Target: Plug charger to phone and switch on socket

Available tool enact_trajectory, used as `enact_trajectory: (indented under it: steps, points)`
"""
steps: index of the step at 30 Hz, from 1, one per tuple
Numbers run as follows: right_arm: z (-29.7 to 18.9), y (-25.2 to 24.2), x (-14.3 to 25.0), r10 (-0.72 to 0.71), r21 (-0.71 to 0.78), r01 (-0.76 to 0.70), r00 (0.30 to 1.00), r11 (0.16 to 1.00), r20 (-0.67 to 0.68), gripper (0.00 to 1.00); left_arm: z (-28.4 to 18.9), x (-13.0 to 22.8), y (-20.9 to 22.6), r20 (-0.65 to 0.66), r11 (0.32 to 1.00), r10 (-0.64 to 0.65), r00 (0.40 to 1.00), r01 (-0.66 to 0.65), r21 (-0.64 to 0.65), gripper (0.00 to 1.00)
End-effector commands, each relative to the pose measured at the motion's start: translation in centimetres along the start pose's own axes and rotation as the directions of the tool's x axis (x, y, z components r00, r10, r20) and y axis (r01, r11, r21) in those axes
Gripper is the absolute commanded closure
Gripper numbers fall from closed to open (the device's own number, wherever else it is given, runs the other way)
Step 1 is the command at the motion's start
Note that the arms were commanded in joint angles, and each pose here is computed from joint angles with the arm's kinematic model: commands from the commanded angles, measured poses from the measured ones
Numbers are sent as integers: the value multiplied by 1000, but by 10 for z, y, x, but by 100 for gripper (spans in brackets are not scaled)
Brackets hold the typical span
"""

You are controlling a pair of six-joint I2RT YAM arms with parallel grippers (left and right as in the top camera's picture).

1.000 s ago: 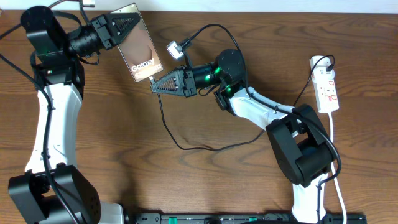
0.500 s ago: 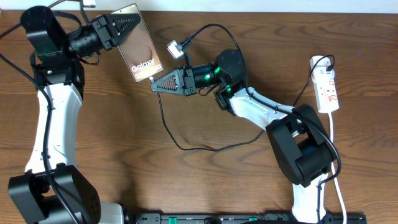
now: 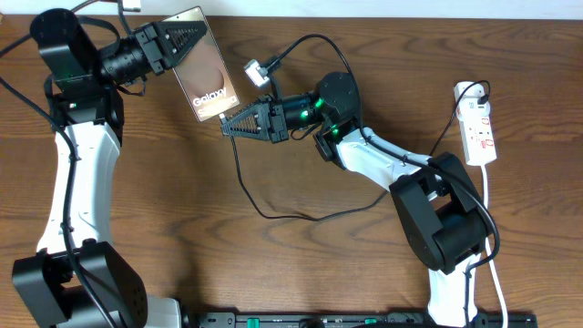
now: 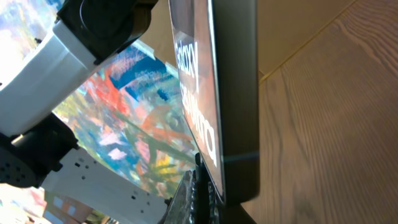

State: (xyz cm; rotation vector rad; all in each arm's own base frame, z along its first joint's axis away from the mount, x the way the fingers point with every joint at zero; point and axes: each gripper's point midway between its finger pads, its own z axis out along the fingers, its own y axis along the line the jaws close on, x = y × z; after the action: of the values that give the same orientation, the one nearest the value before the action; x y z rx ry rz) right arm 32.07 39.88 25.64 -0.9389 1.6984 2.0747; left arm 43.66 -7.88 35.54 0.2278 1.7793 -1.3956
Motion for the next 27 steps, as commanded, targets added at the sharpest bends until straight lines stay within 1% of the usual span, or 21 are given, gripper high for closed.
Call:
enact_trajectory:
  steps: [1,10,16,21,27]
  points:
    - [-9,0,-36,-113,58,106,984,993,138,99,5,18,-20,-93,995,10,996,-1,101,93]
    - [-10,0,-37,-110,61,102,983,993,146,99,5,19,-21,-98,994,11,995,-1,108,92]
    - [-10,-4,-41,-60,71,49,984,996,170,99,5,19,-21,-95,995,11,995,-1,104,92]
    - [-11,-18,-39,18,100,-36,983,994,182,99,5,17,-19,-88,995,10,996,-1,96,93]
    - [-12,-18,-40,16,103,-36,982,994,188,99,5,17,-19,-88,995,10,996,-1,96,93]
